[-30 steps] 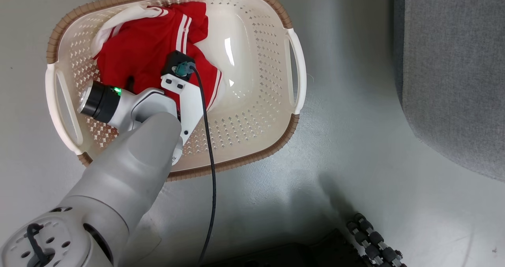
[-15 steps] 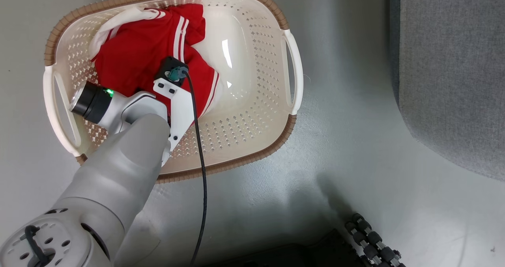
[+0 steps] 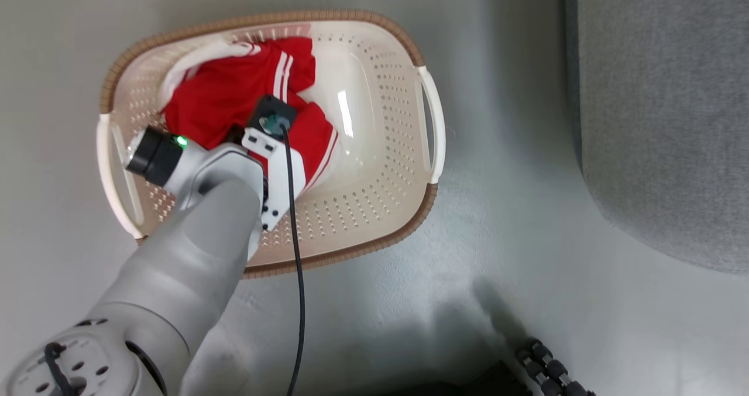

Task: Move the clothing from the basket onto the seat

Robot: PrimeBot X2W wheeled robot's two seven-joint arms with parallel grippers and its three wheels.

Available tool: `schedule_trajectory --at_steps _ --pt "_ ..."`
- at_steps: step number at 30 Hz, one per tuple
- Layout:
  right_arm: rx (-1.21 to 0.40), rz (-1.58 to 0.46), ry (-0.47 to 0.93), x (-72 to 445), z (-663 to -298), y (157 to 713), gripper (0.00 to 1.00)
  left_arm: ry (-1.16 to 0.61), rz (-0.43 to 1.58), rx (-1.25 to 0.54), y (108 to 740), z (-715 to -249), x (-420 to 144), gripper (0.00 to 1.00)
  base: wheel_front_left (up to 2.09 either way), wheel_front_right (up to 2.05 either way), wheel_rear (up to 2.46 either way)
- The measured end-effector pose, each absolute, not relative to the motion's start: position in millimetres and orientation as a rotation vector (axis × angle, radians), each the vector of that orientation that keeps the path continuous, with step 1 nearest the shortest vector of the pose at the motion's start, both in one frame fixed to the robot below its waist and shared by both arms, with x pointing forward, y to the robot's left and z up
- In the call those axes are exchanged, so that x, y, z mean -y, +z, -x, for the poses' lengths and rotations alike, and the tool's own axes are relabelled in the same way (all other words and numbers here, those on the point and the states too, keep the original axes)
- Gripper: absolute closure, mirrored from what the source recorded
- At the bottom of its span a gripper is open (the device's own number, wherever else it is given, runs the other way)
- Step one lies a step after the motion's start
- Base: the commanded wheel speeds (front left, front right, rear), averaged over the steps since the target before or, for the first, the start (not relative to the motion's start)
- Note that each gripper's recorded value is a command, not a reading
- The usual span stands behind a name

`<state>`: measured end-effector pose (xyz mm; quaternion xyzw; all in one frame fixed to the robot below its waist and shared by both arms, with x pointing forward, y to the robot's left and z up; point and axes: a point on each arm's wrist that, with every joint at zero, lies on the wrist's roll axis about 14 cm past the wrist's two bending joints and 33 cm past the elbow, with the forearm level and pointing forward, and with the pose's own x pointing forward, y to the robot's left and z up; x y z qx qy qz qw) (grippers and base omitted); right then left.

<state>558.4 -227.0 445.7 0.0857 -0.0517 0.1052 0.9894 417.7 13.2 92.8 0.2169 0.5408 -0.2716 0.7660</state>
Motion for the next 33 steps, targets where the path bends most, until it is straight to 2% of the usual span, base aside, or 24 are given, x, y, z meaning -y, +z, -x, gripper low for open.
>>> schedule_trajectory --at_steps 15,33 --pt "0.190 -0.167 0.226 220.5 -536.0 514.1 0.00 -0.559 -0.307 -0.918 180.5 -435.6 3.7 1.00 0.00 0.00 0.00" --pt "0.216 -0.161 0.213 207.7 -472.3 559.8 0.00 -0.494 -0.114 -0.599 312.2 -434.3 23.5 1.00 0.00 0.00 0.00"
